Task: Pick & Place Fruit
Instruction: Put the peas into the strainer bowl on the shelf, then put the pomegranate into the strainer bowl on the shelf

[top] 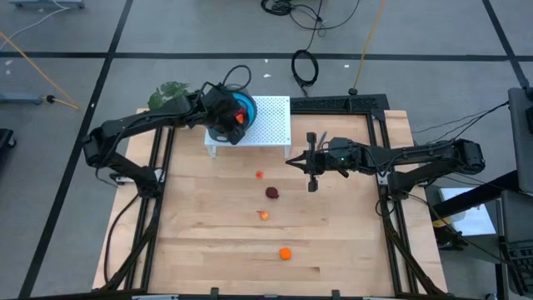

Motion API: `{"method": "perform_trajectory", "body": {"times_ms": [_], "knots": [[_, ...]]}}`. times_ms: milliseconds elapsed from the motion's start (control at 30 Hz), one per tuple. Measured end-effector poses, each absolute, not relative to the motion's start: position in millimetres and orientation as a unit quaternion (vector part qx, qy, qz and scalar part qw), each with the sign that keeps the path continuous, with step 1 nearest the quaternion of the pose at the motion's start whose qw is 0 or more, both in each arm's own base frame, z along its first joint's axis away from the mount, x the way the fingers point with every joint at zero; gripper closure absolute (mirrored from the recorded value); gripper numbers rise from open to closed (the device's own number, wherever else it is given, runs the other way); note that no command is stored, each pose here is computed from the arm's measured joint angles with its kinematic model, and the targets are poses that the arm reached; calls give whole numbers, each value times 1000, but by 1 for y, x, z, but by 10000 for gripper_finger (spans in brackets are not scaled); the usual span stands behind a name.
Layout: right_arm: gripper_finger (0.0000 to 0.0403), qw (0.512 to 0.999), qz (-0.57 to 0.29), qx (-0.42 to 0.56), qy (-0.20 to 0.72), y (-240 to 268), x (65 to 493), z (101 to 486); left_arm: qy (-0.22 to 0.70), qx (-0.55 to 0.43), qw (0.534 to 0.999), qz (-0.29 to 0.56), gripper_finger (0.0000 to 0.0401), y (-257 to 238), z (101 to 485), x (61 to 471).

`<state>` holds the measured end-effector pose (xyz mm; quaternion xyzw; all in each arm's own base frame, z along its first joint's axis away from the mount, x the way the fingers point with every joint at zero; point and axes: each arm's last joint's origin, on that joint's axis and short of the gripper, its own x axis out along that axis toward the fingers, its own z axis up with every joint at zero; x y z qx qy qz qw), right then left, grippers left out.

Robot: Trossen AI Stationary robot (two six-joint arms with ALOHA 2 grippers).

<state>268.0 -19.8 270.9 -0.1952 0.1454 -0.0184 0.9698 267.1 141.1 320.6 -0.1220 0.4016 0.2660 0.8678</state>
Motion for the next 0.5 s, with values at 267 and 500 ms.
{"method": "perform_trajectory", "body": {"times_ms": [267,500], "knots": [[403,970,-18,-195,145,-20,268,271,400,-131,873,248,256,140,321,268],[403,978,-24,-159,134,-20,269,273,402,-130,872,247,202,140,322,267]]}}
